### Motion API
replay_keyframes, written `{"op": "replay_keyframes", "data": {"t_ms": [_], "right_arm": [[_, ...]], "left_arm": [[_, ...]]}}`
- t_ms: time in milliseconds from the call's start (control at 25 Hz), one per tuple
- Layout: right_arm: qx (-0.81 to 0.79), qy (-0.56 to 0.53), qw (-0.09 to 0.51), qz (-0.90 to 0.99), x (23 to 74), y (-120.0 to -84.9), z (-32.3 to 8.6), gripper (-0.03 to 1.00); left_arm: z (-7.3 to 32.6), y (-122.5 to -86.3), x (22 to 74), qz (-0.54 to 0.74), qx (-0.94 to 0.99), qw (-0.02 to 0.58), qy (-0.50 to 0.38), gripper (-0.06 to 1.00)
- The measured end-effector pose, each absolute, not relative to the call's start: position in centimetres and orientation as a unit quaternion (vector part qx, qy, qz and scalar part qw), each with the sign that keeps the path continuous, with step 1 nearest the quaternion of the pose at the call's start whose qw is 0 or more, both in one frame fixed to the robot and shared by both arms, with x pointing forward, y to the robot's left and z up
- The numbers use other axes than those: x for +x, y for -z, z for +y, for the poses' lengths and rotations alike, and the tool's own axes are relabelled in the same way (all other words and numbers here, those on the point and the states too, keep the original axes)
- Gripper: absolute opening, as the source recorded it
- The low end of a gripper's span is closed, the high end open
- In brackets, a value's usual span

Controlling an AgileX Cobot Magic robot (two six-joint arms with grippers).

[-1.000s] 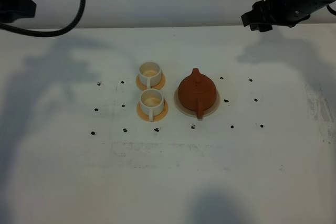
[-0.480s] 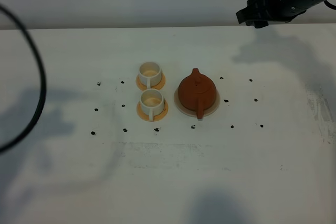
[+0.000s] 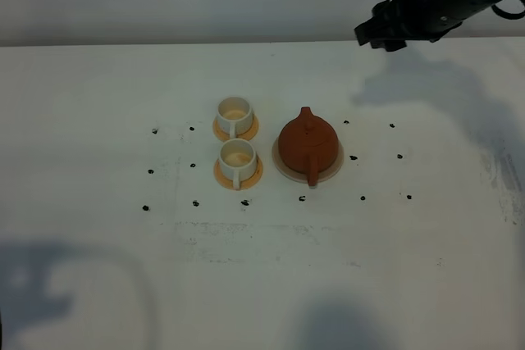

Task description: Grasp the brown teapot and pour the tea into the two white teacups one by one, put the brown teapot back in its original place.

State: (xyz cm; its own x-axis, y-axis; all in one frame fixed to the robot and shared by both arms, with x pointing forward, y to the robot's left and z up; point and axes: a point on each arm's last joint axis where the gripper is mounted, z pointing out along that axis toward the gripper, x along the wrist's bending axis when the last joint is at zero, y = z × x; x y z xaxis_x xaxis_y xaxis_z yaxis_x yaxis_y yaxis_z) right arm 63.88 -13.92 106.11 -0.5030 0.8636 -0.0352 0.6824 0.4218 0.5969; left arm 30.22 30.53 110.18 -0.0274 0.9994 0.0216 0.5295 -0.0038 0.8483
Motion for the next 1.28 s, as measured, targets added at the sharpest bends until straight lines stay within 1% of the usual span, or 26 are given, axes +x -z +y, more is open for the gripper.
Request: {"op": "replay_keyframes", "data": {"t_ms": [160,320,520,600,1040,1280], "right_arm": [[0.453,-0.266,0.169,0.834,63.3,-106.1,-12.6,0.54],[0.445,-0.264,0.166,0.839,63.0,-106.1,-11.9,0.54],[0.440,-0.259,0.164,0.844,62.7,-106.0,-11.6,0.54],[0.438,-0.258,0.163,0.846,62.6,-106.0,-11.5,0.54],[0.436,-0.251,0.163,0.849,62.6,-106.0,-11.5,0.54],[0.436,-0.251,0.163,0.849,62.6,-105.9,-11.5,0.54]], "left_arm": [[30.7,-108.5,27.8,0.635,0.606,0.331,-0.346,0.53],[30.7,-107.6,25.7,0.632,0.597,0.351,-0.349,0.53],[30.7,-105.5,23.9,0.627,0.588,0.364,-0.358,0.53],[30.8,-105.5,23.4,0.621,0.583,0.374,-0.367,0.52],[30.8,-105.5,23.3,0.619,0.582,0.376,-0.369,0.51],[30.7,-105.5,23.2,0.636,0.562,0.366,-0.383,0.51]]}}
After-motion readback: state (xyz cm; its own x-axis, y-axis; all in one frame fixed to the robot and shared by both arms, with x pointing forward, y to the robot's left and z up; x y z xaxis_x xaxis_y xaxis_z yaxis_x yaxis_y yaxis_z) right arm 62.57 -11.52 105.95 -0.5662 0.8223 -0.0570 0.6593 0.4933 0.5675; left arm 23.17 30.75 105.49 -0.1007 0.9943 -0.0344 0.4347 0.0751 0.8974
